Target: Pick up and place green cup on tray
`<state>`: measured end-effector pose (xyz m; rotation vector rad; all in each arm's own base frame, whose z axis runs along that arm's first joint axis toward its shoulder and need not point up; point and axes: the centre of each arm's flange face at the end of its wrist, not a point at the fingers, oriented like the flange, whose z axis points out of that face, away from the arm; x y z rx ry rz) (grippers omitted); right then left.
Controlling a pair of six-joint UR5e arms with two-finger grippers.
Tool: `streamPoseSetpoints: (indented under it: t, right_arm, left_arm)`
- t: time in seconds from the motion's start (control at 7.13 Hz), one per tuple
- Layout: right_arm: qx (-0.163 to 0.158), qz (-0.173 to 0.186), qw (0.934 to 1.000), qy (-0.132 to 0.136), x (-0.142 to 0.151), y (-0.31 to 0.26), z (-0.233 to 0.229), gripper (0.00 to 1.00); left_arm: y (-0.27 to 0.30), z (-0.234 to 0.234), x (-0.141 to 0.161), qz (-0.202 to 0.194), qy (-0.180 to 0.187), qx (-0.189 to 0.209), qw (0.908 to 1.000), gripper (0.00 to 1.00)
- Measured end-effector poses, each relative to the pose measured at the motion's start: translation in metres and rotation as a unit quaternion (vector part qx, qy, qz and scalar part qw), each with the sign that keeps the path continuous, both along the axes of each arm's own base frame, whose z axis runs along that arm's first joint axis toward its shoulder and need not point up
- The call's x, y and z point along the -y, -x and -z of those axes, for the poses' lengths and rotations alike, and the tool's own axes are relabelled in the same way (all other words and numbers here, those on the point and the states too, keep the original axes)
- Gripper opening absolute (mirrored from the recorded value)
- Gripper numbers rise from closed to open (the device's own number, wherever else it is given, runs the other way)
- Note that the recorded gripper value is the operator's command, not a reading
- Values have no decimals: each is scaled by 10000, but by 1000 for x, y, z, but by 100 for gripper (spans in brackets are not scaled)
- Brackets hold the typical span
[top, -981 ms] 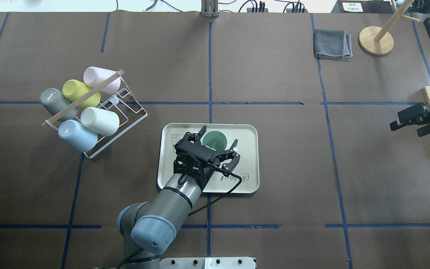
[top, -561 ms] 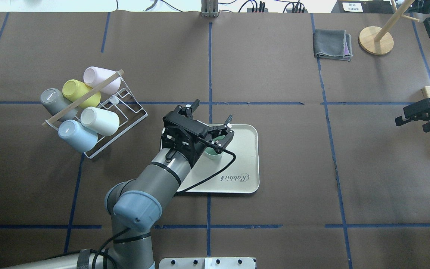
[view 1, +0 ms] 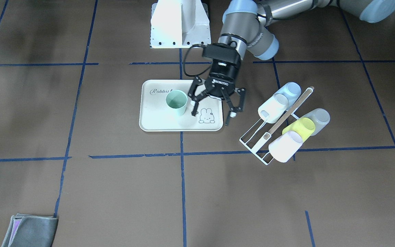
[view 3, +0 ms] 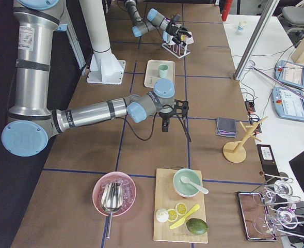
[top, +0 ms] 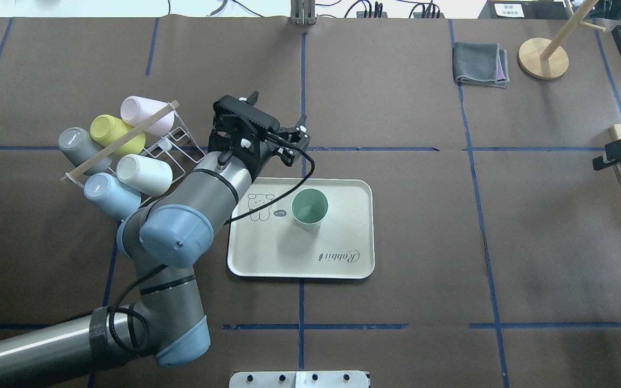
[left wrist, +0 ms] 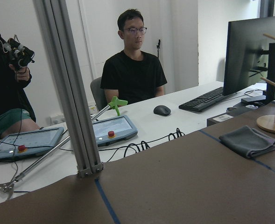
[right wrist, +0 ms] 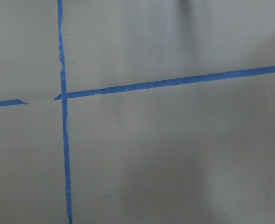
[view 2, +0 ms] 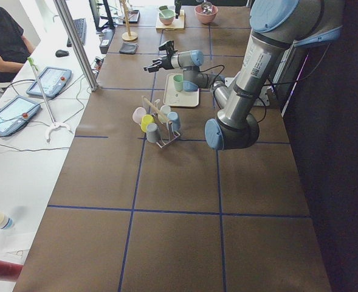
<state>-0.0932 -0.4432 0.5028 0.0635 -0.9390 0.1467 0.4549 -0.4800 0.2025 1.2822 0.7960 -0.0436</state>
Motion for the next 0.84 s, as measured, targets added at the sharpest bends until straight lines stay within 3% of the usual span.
streamPoseSetpoints:
  t: [0.42, 0.56, 0.84]
  right_arm:
    - [-52, -47, 10000, 11, -4, -5, -5, 99]
    - [-54, -61, 10000, 14, -4, -7, -5, 99]
    - [-87, -57, 9999, -2, -5, -12, -11, 99]
  left_arm:
    - [147, -77, 59, -583, 1006, 394, 9924, 100]
    - [201, -119, 67, -822, 1485, 478, 9843, 100]
    - [310, -220, 61, -1450, 2474, 505, 9567, 100]
